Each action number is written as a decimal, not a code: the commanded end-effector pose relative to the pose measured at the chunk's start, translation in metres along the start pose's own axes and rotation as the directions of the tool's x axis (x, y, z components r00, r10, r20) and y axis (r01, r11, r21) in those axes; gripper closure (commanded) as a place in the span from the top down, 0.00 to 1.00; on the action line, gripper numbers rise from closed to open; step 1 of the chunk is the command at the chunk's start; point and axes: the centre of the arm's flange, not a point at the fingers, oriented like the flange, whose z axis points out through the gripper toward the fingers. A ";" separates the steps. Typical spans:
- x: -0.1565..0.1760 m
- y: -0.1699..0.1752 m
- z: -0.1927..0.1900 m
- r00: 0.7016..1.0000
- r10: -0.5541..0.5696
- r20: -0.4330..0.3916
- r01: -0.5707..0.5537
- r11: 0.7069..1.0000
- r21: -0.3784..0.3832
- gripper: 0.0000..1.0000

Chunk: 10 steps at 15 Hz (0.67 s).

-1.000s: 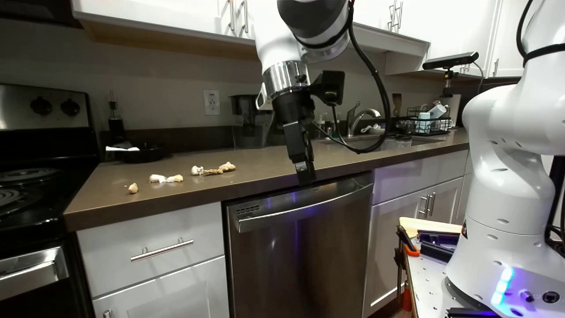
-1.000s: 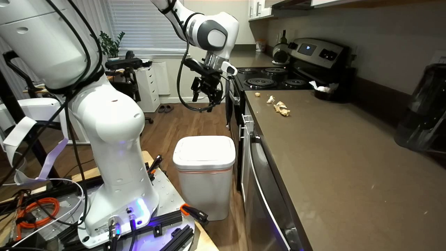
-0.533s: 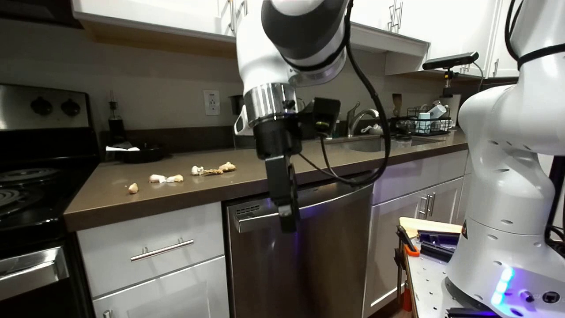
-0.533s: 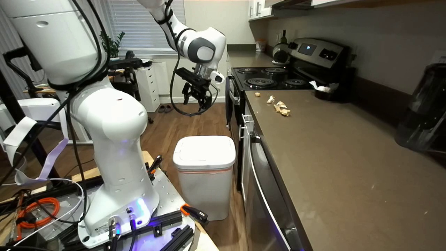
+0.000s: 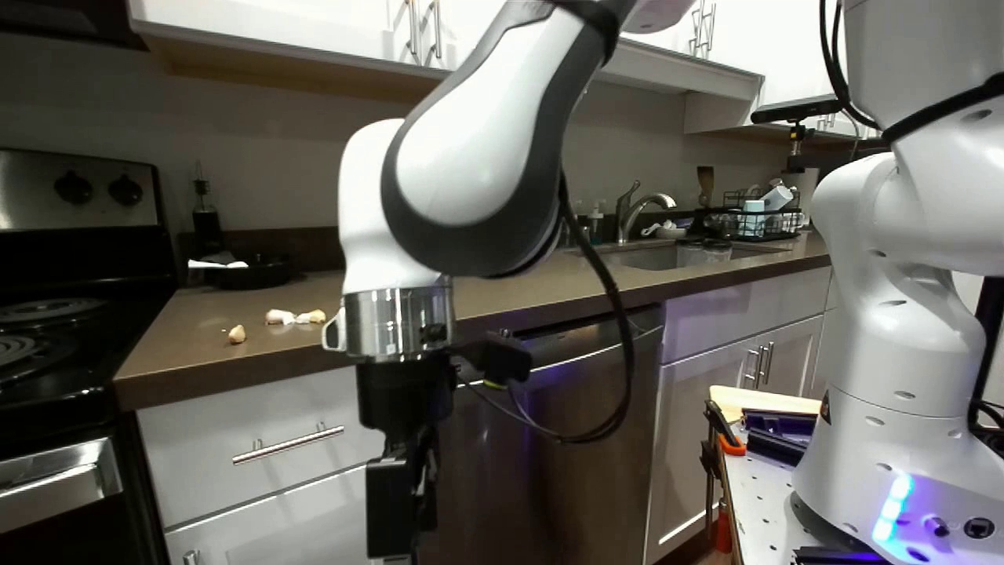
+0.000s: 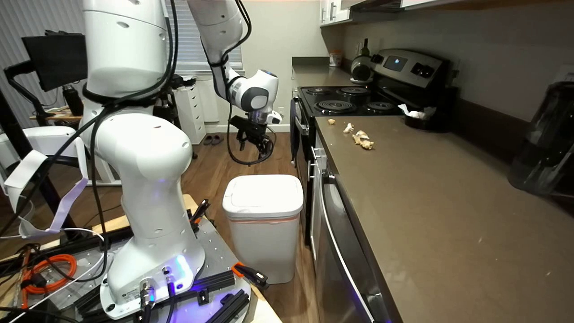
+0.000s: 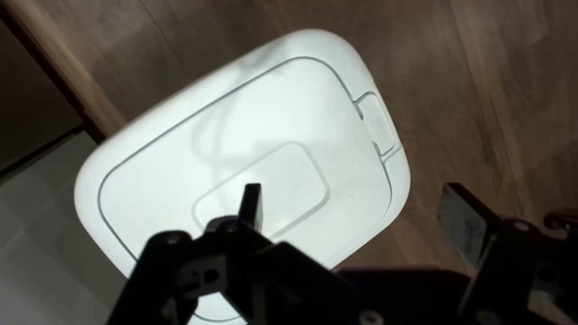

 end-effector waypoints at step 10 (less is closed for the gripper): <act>0.071 -0.020 0.079 0.948 -0.305 0.092 0.268 0.919 0.289 1.00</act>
